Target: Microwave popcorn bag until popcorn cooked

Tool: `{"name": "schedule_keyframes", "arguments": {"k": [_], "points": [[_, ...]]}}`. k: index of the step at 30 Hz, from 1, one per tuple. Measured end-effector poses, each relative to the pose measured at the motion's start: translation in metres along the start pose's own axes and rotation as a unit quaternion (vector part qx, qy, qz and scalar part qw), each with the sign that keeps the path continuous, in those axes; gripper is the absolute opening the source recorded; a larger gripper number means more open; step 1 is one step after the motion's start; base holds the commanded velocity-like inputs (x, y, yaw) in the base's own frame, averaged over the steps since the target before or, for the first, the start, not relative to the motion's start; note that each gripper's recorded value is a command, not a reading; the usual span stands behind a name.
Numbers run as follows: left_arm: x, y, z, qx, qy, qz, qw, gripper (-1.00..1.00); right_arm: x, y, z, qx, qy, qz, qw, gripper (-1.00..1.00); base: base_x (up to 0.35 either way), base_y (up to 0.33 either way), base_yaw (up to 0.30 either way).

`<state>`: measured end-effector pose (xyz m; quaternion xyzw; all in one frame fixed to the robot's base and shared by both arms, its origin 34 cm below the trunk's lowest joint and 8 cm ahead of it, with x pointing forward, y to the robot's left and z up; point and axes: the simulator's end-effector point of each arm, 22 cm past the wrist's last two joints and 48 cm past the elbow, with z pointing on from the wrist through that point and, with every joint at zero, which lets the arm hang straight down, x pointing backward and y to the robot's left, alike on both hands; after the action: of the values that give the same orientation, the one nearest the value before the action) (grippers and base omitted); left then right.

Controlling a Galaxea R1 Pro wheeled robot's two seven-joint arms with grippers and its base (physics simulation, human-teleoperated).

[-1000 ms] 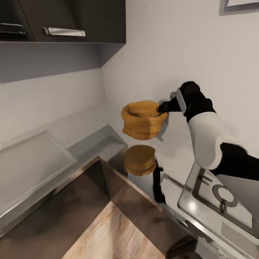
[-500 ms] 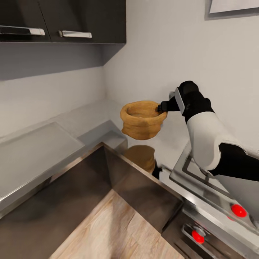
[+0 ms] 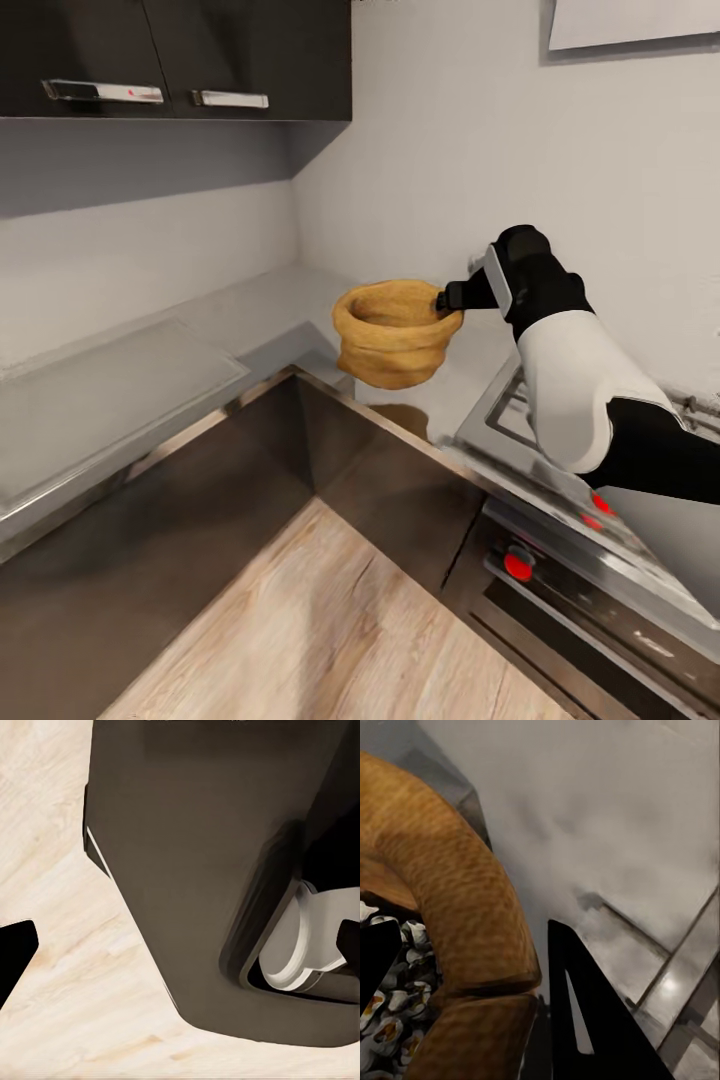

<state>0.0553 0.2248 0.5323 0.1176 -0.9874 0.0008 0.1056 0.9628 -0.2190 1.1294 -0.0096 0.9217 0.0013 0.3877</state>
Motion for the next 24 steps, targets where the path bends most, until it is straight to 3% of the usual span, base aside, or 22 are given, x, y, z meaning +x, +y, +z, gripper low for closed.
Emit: {"name": "schedule_keyframes", "arguments": {"k": [18,24], "points": [[0.0,0.0,0.0,0.0,0.0,0.0,1.0,1.0,0.0,0.0,0.0,-0.004,0.0,0.003,1.0,-1.0,-0.346,0.0,0.0],[0.0,0.0,0.0,0.0,0.0,-0.001,1.0,1.0,0.006,0.019,0.003,-0.016,0.006,-0.003,0.9999,-1.0,-0.346,0.0,0.0]]}}
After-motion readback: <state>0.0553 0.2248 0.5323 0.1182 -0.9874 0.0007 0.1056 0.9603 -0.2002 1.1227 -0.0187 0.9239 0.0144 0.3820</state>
